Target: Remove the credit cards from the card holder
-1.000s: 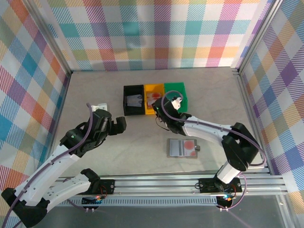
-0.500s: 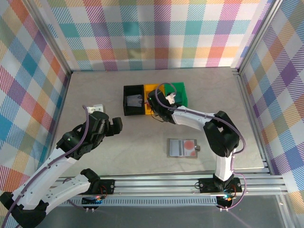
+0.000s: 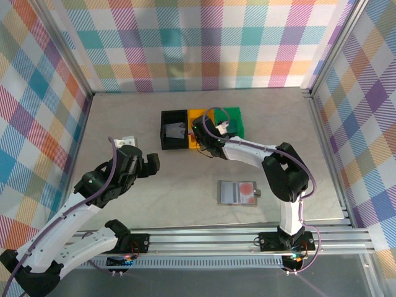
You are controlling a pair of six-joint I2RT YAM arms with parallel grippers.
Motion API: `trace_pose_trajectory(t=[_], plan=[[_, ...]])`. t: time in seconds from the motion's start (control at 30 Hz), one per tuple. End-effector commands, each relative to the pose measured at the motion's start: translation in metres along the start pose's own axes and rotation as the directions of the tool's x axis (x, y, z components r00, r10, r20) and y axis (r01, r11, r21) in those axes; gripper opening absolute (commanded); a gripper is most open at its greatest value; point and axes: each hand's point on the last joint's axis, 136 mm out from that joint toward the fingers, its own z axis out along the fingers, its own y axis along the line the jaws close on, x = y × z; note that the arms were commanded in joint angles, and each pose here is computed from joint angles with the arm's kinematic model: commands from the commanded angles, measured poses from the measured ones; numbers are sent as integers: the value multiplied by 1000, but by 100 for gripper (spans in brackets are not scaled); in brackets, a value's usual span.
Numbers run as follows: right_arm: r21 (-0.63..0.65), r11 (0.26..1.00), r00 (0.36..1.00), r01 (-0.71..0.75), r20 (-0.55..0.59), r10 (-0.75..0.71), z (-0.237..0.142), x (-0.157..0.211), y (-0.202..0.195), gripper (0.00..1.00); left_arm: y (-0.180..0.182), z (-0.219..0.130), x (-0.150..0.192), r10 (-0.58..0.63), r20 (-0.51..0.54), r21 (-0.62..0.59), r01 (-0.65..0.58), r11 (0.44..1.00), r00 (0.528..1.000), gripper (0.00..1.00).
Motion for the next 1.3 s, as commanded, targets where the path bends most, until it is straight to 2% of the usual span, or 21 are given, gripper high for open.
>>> trace_pose_trajectory(t=[0.0, 0.4, 0.7, 1.03, 1.27], plan=[[-18, 999, 999, -33, 39, 33, -4, -13, 7, 0, 5, 3, 6, 28, -25, -18, -28, 999, 999, 100], [-68, 997, 998, -36, 58, 40, -19, -22, 24, 0, 3, 7, 9, 38, -43, -21, -39, 999, 998, 100], [6, 997, 996, -72, 57, 71, 3, -20, -3, 0, 2, 8, 10, 43, -50, -21, -44, 999, 998, 100], [84, 993, 995, -80, 75, 73, 17, -17, -12, 0, 0, 11, 12, 49, -65, -21, -51, 998, 997, 100], [74, 991, 993, -112, 53, 108, 35, -8, -15, 0, 0, 12, 13, 53, -71, -21, -55, 998, 996, 100]])
